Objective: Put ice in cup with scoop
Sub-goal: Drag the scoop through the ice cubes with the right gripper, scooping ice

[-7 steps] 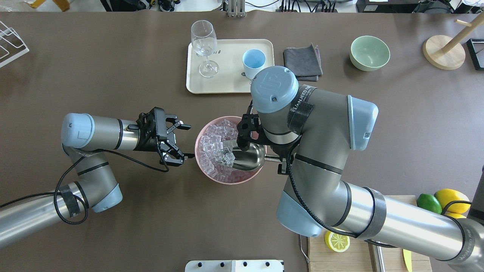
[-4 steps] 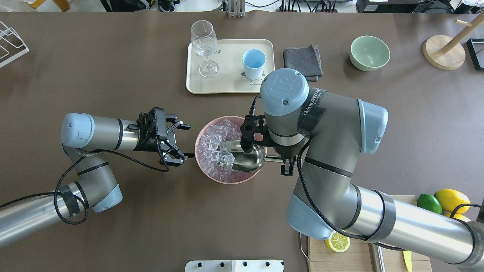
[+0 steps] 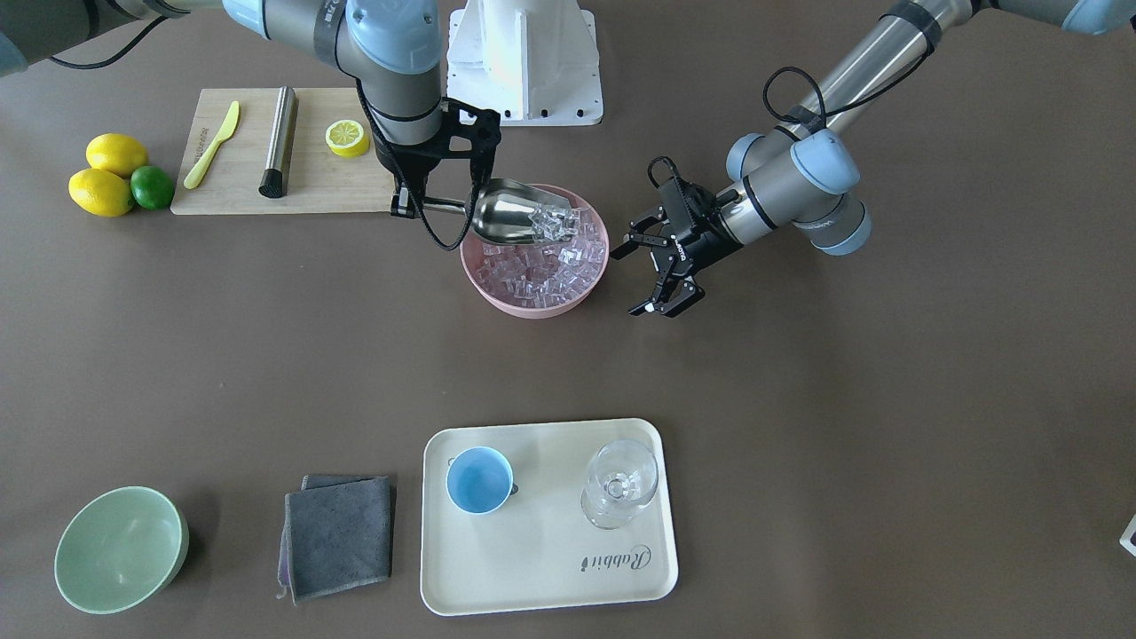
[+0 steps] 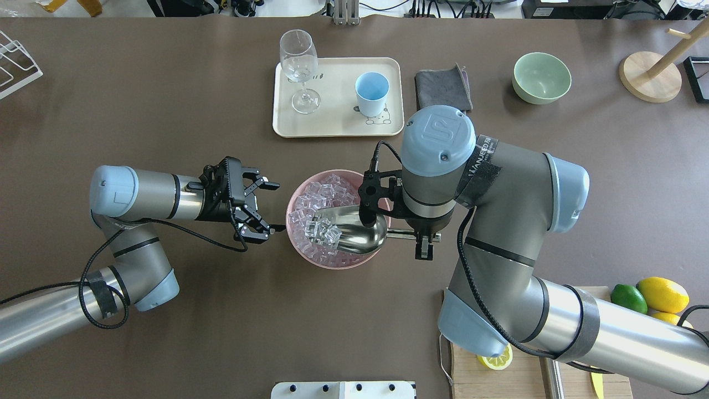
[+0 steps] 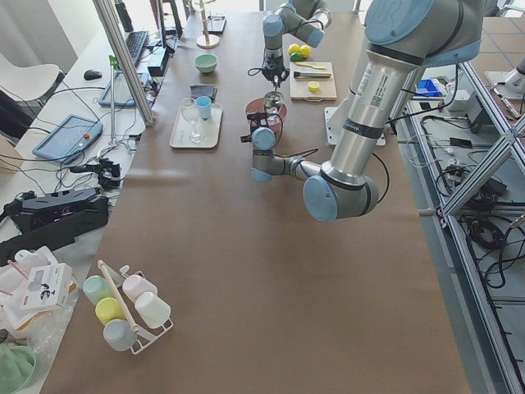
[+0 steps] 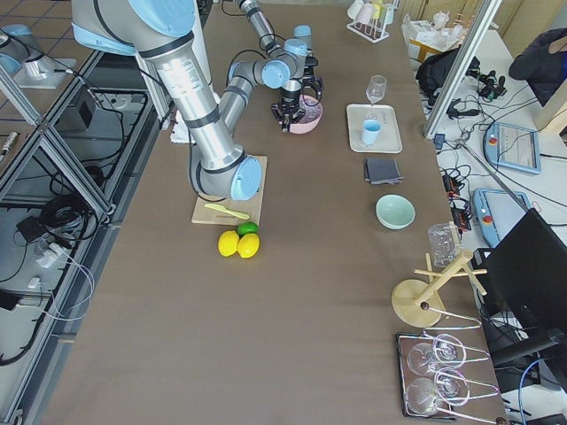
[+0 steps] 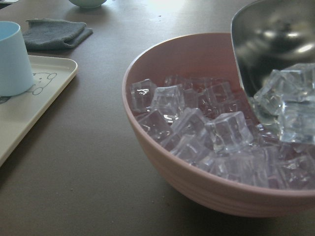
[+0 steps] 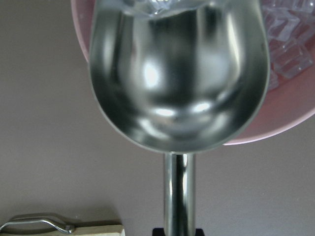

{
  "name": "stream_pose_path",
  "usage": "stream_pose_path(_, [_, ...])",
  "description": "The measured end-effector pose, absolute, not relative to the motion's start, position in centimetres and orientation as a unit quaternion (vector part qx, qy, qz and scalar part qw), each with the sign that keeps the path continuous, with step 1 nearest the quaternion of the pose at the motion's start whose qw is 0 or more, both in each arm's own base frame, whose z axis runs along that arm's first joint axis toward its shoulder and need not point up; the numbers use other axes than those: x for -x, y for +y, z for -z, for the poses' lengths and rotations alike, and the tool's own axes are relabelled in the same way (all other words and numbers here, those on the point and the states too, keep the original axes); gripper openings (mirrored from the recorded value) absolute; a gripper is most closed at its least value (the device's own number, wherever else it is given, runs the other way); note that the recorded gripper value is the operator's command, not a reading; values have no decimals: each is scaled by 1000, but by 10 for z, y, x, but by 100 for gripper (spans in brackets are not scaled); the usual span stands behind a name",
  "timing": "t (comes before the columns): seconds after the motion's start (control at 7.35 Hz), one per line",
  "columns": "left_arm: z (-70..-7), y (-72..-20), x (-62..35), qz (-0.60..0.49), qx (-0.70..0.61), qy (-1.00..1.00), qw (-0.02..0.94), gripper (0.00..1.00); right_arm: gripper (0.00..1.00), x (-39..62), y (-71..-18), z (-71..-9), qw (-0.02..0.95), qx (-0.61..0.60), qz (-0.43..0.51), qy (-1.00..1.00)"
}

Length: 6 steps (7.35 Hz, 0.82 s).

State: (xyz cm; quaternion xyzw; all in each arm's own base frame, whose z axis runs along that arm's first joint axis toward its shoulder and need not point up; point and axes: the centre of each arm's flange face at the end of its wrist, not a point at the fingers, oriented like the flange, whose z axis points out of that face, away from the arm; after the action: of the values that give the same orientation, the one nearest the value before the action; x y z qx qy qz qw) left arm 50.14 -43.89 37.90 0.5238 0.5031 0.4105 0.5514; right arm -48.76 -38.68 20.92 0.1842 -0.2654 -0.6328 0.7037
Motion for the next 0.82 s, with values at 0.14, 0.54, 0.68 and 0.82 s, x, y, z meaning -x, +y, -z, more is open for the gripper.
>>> stream_pose_path(0.14, [-379, -439, -501, -410, -524, 503, 551, 98, 0, 487, -386, -211, 699, -193, 632, -272])
stream_pose_path(0.54, [-378, -441, -501, -410, -523, 502, 553, 98, 0, 478, -391, -216, 688, -210, 625, -302])
stream_pose_path(0.68, [-378, -442, -500, -410, -523, 502, 554, 98, 0, 474, -395, -216, 686, -216, 621, -311])
stream_pose_path(0.82, [-377, -442, -499, -410, -524, 501, 554, 98, 0, 469, -399, -215, 685, -219, 618, -317])
